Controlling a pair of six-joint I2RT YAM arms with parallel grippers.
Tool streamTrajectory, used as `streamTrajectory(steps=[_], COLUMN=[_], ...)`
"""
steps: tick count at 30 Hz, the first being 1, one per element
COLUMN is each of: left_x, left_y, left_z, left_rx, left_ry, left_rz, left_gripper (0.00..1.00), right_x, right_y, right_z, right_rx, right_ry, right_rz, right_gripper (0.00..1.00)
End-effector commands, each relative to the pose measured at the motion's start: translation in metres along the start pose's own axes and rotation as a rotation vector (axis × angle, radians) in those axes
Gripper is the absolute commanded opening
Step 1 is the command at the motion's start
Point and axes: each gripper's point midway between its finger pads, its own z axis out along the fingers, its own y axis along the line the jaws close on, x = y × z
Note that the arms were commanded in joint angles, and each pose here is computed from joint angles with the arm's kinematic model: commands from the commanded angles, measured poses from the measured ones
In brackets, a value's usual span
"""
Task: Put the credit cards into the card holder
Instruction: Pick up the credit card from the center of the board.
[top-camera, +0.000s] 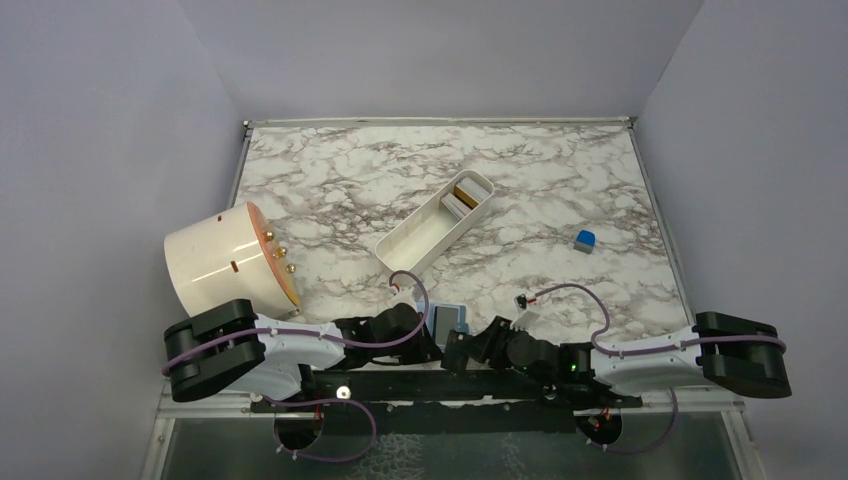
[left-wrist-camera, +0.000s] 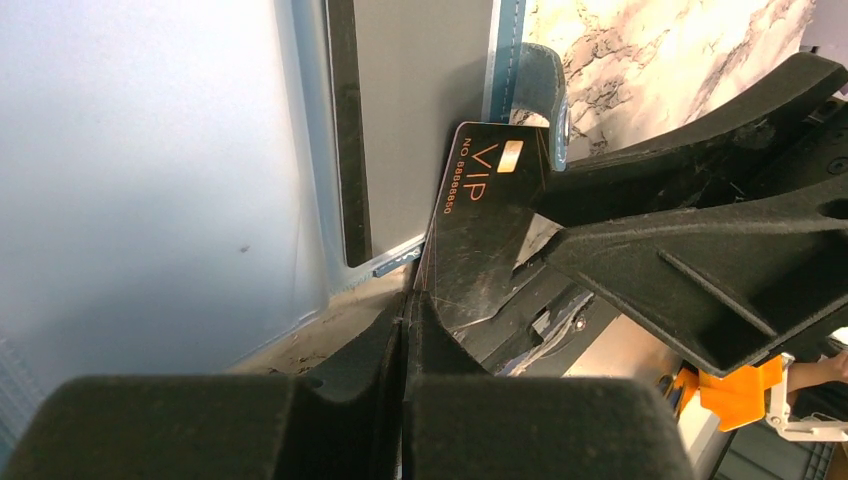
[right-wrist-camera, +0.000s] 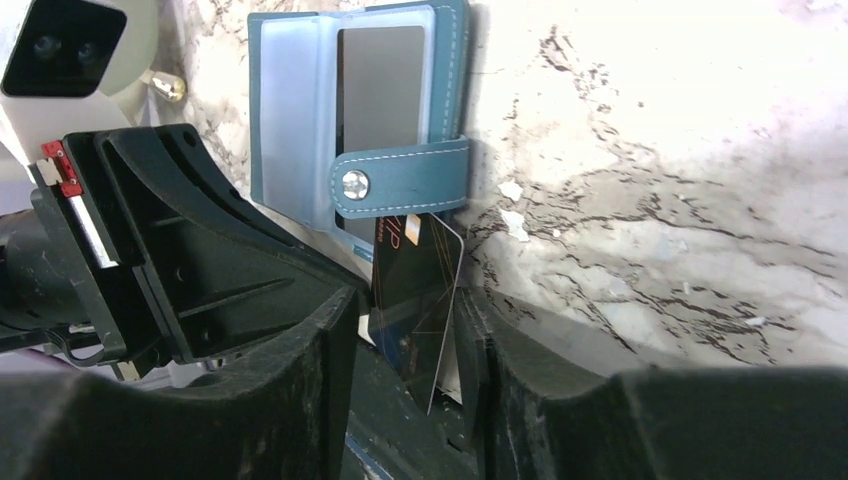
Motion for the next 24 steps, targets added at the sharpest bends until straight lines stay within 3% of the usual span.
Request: streamTrajectory(steps=[1,9,12,19,24], left_x=[0.008,0.006,0.005,-0.010,-0.037], left_y=[0.076,0.071,0.066,0.051,0.040], left_z=[-0.005,-0.006,-0.009,-0.027,-0.049], left_rx=[-0.271,-0.254,-0.232,-0.210,-0.238], left_ry=[0.003,-0.002,-0.009,-0.066,-0.169], left_rz=[0.056,0.060,0.061,0.094,0.129], left_gripper=[0.00,0.00,0.01,0.34,0.48], right_x=[-0.004,-0.003,0.000,-0.006,-0.017], right_y=[0.011,0.015,0.021,0.028,0.041], right_z=[-0.003,-0.004,-0.005,-0.009,-0.018], right_rx=[-0.078,-0.119,-0.139,-0.107,-0.121], right_ry=[-0.017,-0.014,0.004,0.004,-0.018], right_rz=[0.028,0.025,0.007,-0.054,-0.114], right_gripper=[0.35,0.02,0.01,0.01,0.01])
